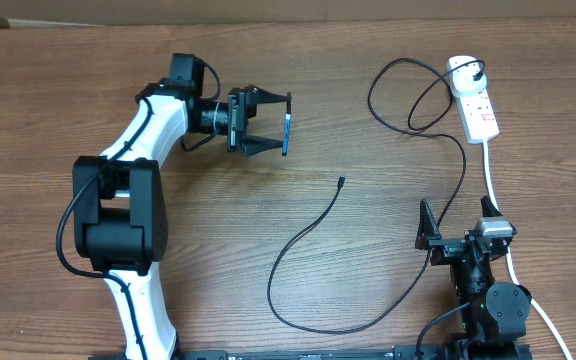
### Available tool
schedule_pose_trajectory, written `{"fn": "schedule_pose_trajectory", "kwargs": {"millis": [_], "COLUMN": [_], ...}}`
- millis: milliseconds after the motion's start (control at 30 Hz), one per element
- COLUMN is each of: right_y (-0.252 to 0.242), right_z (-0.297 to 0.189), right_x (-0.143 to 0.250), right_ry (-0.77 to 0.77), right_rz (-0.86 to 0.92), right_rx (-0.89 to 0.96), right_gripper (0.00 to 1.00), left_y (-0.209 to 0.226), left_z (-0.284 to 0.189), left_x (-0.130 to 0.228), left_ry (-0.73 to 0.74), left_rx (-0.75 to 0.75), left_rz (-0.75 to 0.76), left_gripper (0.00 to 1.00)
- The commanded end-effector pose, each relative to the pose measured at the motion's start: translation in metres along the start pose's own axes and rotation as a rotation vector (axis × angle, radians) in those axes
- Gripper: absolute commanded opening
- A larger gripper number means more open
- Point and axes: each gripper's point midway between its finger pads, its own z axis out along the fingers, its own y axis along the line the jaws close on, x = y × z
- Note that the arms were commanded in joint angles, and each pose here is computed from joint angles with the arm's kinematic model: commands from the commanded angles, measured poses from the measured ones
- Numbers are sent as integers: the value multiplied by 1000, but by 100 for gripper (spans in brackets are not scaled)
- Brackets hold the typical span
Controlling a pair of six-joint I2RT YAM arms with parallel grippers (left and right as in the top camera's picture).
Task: Plug charger to phone and switch on socket
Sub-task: 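Lift the smartphone with the left gripper and tilt it upright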
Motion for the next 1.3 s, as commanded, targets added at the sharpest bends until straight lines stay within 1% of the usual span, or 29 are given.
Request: {"fn": "schedule_pose_trajectory", "kwargs": {"millis": [0,733,933,1167,1267], "right_y": [1,1,1,1,0], "right_z": [0,0,0,0,0], "right_x": [2,2,2,2,2], "right_ry": [-3,-3,-3,-3,-3], "right_rz": [2,2,2,2,2], "right_rx": [-2,-2,-2,-2,-1], "right_gripper": [100,100,100,100,100], "left_y": [-15,-17,-16,-8,-6], "left_z": [-9,-15,-15,-14,-14], "left_x": [21,19,18,0,-4], "left_ry": [48,38,34,-73,-94], "left_rx": [44,55,53,-2,-14], "left_rz": [22,28,57,96,97], "left_gripper": [71,70,70,70,69]}}
